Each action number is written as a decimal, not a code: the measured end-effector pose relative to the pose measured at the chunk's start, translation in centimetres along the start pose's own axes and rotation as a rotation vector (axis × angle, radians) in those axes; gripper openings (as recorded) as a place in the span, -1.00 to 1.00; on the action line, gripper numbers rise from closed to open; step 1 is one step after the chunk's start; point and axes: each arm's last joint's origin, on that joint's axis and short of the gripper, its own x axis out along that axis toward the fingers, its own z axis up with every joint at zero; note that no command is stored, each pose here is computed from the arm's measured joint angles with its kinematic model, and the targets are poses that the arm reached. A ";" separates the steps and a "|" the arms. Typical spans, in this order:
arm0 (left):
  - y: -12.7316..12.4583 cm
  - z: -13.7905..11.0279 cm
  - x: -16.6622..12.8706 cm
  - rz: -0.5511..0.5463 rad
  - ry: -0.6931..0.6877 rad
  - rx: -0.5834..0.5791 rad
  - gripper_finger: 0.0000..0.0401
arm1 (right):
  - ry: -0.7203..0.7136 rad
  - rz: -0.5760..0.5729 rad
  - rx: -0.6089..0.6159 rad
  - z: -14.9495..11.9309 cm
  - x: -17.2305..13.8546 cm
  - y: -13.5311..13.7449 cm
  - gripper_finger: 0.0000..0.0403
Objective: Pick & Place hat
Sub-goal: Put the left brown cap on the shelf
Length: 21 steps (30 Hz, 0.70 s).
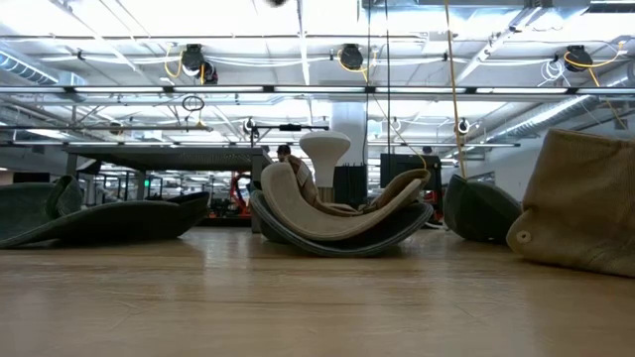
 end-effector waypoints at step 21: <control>-3.8 5.9 -4.6 0.184 -0.344 0.067 -0.89 | -0.121 -0.227 -0.364 1.0 -1.1 -0.5 -0.64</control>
